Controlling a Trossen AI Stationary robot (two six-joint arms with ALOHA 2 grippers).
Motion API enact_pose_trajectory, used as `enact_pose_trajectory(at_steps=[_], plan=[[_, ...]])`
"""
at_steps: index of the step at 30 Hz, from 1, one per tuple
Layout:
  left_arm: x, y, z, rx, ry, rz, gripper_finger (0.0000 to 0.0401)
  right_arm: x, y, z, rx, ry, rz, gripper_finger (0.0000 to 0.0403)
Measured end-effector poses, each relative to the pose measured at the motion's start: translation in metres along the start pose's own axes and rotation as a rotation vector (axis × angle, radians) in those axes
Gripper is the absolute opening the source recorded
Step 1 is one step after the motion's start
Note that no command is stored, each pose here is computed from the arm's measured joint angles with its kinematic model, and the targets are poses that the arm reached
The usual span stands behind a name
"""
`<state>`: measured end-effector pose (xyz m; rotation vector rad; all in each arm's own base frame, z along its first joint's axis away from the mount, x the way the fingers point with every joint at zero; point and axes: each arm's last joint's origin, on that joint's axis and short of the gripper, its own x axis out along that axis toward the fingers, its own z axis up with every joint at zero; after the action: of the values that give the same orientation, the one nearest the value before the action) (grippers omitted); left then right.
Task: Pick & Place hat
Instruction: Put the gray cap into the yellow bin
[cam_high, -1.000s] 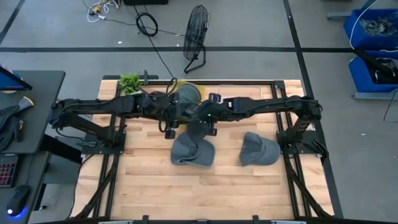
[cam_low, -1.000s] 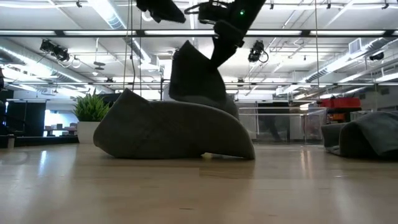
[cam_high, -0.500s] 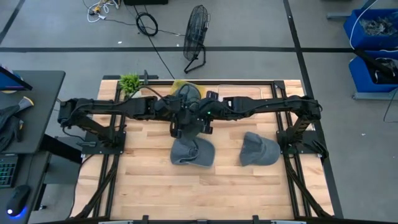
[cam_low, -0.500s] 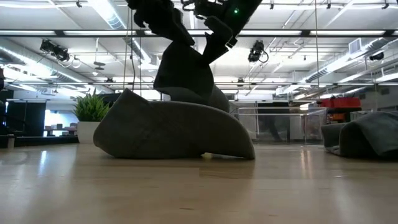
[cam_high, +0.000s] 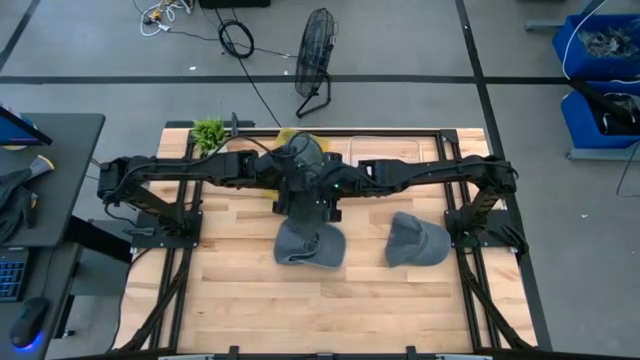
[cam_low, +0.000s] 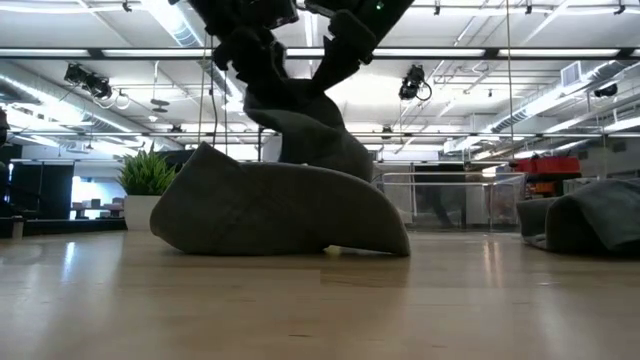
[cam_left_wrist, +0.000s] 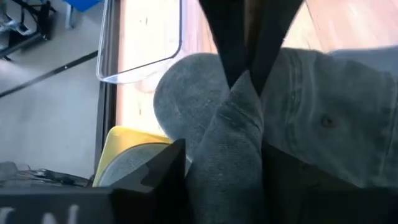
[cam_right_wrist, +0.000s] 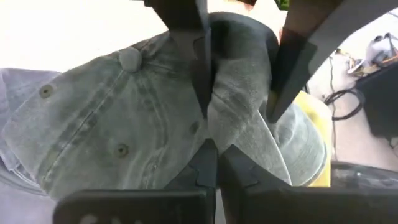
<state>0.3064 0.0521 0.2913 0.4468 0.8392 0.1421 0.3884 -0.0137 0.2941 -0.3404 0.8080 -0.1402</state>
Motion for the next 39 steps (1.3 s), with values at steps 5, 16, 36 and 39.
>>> enact_pose_trajectory(at_steps=[5,16,36,39], plan=[[-0.002,0.001,0.000,-0.043,-0.008,0.007,0.0092,0.000,-0.001,-0.001,0.023,0.016,-0.039,0.0011],[-0.005,-0.007,-0.014,-0.278,0.196,0.120,0.0041,-0.012,0.009,-0.006,-0.076,0.143,-0.233,0.0087],[-0.073,0.014,-0.022,-0.366,0.176,0.617,0.0044,-0.046,0.043,-0.016,-0.012,0.254,-0.369,0.0122],[-0.074,0.027,-0.029,-0.404,0.209,0.683,0.0043,-0.046,0.042,-0.016,-0.012,0.254,-0.369,0.0118]])
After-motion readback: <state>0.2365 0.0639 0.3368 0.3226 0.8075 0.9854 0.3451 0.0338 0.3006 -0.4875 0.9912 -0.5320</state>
